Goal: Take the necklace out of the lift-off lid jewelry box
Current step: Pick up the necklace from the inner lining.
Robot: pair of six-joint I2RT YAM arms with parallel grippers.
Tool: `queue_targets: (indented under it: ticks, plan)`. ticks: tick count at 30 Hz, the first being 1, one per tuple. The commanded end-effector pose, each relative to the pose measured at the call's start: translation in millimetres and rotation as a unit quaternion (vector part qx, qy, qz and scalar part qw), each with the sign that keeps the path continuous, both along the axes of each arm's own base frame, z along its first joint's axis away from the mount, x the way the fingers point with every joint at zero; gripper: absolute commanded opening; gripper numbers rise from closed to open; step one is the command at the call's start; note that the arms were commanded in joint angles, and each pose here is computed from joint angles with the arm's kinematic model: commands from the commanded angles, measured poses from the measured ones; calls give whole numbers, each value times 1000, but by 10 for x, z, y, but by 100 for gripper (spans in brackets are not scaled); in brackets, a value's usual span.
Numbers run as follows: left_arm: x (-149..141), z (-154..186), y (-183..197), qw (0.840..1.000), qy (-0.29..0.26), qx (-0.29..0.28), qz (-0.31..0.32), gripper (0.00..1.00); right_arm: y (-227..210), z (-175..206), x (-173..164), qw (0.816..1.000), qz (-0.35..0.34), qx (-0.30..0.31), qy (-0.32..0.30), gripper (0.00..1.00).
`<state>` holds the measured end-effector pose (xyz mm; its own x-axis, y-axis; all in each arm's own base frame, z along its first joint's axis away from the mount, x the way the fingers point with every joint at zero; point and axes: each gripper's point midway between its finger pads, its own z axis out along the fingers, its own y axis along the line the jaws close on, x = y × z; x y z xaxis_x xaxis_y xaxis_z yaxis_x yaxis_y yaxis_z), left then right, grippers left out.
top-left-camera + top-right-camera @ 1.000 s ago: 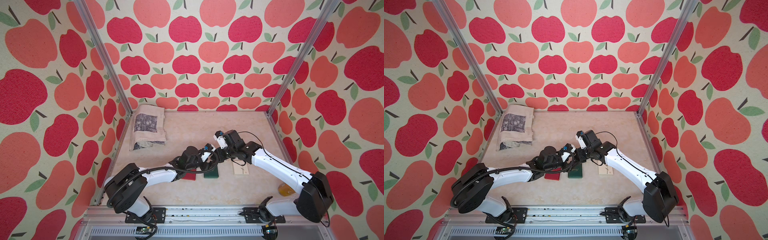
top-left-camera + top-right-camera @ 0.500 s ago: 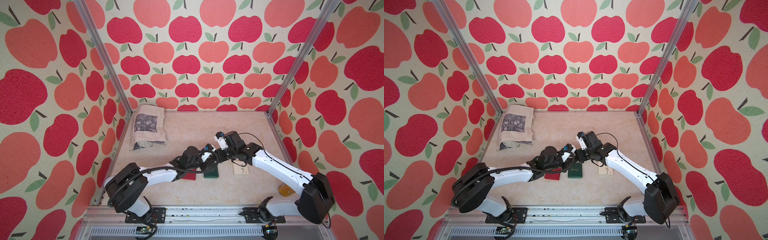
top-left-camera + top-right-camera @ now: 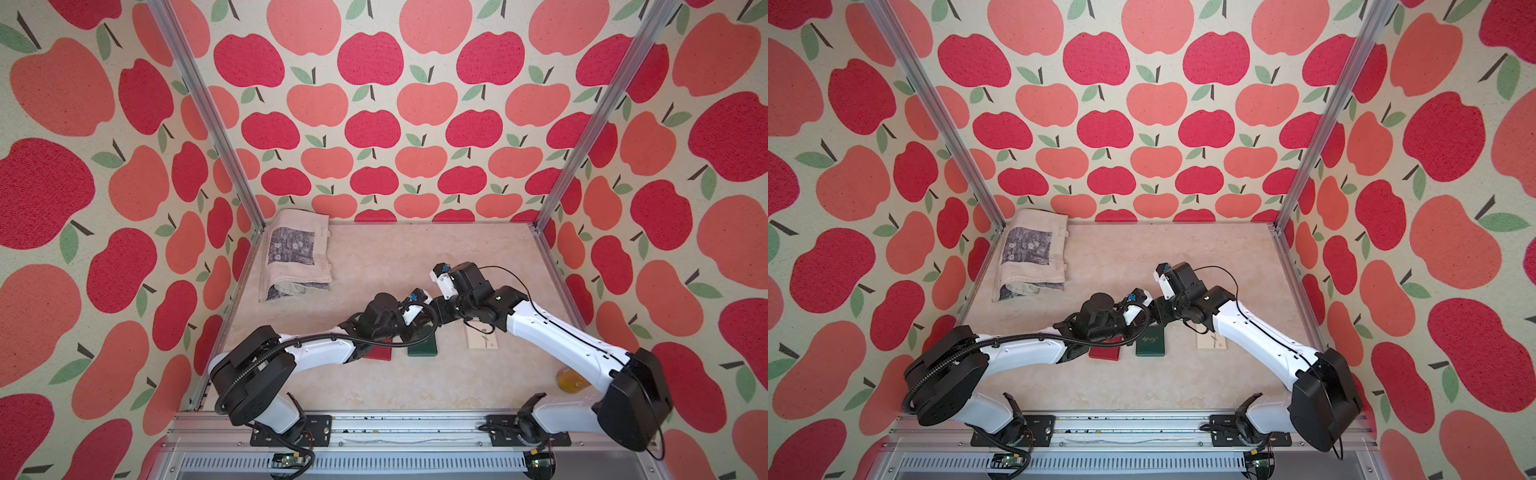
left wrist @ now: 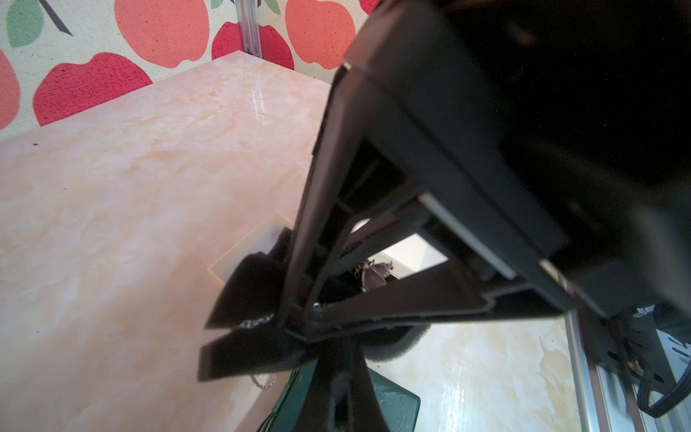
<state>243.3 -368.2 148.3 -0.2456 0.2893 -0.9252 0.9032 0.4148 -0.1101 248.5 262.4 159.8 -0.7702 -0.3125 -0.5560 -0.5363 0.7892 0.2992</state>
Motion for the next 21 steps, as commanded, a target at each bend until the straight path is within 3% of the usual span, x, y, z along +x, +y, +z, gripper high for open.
queue_targets:
  ticks: [1, 21]
  plan:
    - [-43, 66, -17, 1000, -18, -10, -11, 0, -5, 139, -67, 1000, 7, 21, -2, 28]
    - [-18, 105, 42, 999, -34, -6, 3, 0, -279, 148, -210, 1000, -1, 0, 2, 38]
